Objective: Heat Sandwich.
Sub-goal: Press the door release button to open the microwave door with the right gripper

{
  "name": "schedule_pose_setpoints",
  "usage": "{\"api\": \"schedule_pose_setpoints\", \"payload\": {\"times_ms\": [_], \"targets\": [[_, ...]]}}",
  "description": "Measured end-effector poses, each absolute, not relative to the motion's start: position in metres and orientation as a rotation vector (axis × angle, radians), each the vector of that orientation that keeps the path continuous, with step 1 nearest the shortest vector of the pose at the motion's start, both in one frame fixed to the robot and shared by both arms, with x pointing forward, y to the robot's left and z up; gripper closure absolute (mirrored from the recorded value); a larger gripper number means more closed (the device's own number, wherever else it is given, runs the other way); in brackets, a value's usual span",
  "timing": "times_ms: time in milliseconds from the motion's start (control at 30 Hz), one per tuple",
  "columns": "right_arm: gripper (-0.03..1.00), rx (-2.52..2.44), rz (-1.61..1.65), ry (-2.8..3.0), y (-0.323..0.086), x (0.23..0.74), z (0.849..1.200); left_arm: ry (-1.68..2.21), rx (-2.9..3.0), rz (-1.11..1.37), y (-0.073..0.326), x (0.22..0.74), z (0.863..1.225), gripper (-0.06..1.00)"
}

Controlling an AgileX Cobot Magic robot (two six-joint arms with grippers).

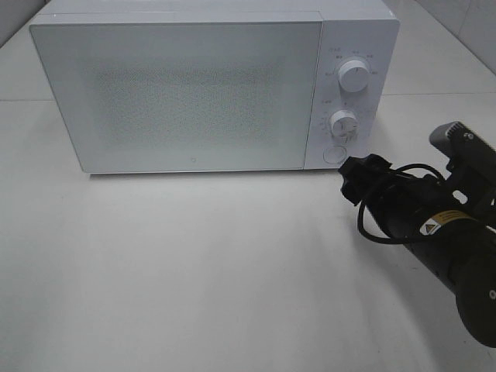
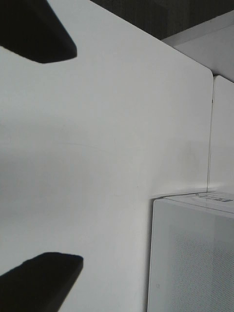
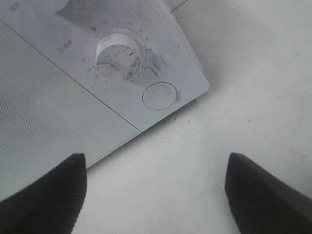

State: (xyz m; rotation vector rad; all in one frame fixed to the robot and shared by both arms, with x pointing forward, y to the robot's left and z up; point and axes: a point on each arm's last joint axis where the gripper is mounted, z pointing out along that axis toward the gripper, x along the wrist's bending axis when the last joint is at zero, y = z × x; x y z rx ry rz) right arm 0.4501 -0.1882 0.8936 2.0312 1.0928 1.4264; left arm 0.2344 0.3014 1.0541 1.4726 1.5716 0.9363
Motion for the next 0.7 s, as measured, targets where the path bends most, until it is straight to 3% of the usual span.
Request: {"api": "schedule_pose_setpoints", "payload": {"times_ms": [500,667,700], "targets": [[0.21,2.566,1.736,0.372,-0.1861,0.4498,0.8936,1.572,1.473,0.936,0.3014,0.2344,1.0541,-0.05],[0.29,2.614,1.759,0.278,-0.1861,0.4498,0.8936,1.572,1.473,0.936,0.3014,0.2344,1.0541,-0.05],[0.36,2.618,1.762,0.269,-0.1861,0.4498,0.8936,1.572,1.473,0.936,0.3014,0.2344,1.0541,-0.05]]}}
